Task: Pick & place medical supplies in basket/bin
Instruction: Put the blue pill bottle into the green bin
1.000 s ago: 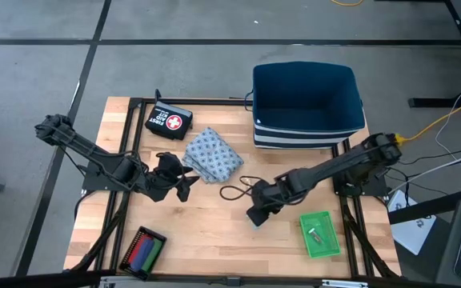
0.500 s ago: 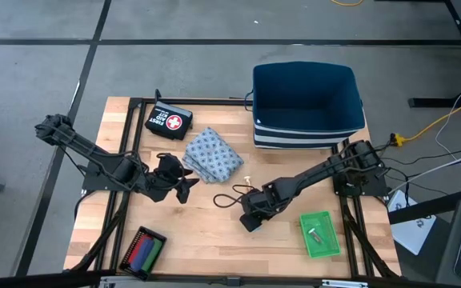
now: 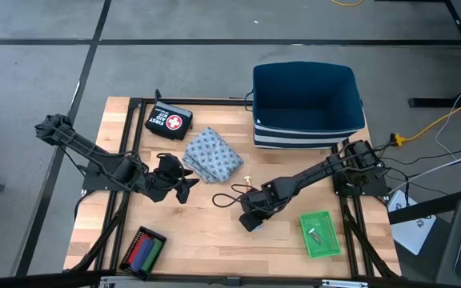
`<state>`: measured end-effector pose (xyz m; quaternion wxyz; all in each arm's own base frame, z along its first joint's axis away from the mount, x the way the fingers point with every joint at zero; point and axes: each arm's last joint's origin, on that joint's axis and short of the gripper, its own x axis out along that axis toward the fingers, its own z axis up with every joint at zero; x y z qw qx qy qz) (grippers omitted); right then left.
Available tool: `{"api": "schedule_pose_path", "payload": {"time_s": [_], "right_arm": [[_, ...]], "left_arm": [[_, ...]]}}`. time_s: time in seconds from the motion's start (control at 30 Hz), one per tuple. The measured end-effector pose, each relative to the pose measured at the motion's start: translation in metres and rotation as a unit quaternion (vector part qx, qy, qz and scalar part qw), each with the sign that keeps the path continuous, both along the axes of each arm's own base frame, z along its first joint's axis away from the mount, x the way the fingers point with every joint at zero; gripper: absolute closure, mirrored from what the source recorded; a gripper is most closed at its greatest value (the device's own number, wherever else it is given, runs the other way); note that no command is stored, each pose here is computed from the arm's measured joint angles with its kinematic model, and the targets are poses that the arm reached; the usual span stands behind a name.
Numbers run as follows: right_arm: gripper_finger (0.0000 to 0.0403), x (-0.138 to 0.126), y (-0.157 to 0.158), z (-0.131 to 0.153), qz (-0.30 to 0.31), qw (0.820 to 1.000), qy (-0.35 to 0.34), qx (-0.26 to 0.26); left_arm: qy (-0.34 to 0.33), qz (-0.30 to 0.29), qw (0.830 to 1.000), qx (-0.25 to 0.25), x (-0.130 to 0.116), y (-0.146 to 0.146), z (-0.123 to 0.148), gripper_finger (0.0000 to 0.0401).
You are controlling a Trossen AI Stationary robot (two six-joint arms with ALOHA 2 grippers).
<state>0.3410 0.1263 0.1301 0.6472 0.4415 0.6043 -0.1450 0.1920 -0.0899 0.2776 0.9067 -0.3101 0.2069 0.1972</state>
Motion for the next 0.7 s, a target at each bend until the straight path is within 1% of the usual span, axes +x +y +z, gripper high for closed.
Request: {"api": "schedule_pose_path", "payload": {"time_s": [0.1, 0.23, 0.3, 0.5, 0.6, 0.7], "right_arm": [[0.0299, 0.0, 0.0, 0.0, 0.003, 1.0, -0.002, 0.001], [0.0288, -0.001, -0.002, 0.003, 0.005, 1.0, 0.0, 0.002], [0.0285, -0.004, -0.004, 0.01, 0.004, 1.0, 0.0, 0.001], [0.0295, -0.017, -0.015, 0.044, 0.001, 1.0, -0.013, -0.02], [0.03, -0.03, -0.02, 0.068, -0.001, 0.999, -0.018, -0.033], [0.0297, -0.05, -0.023, 0.091, 0.002, 0.999, -0.008, -0.048]], "left_arm": [[0.0, 0.0, 1.0, 0.0, 0.0, 0.0, 0.0, 0.0191], [0.0, 0.001, 1.0, -0.001, 0.0, 0.0, 0.0, 0.0191], [-0.001, 0.001, 1.0, -0.002, 0.0, 0.0, 0.0, 0.0191], [0.0, 0.001, 1.0, -0.001, 0.0, 0.0, 0.0, 0.0191], [-0.001, 0.001, 1.0, -0.001, 0.0, 0.0, 0.0, 0.0191], [-0.001, 0.001, 1.0, -0.001, 0.0, 0.0, 0.0, 0.0191]]}}
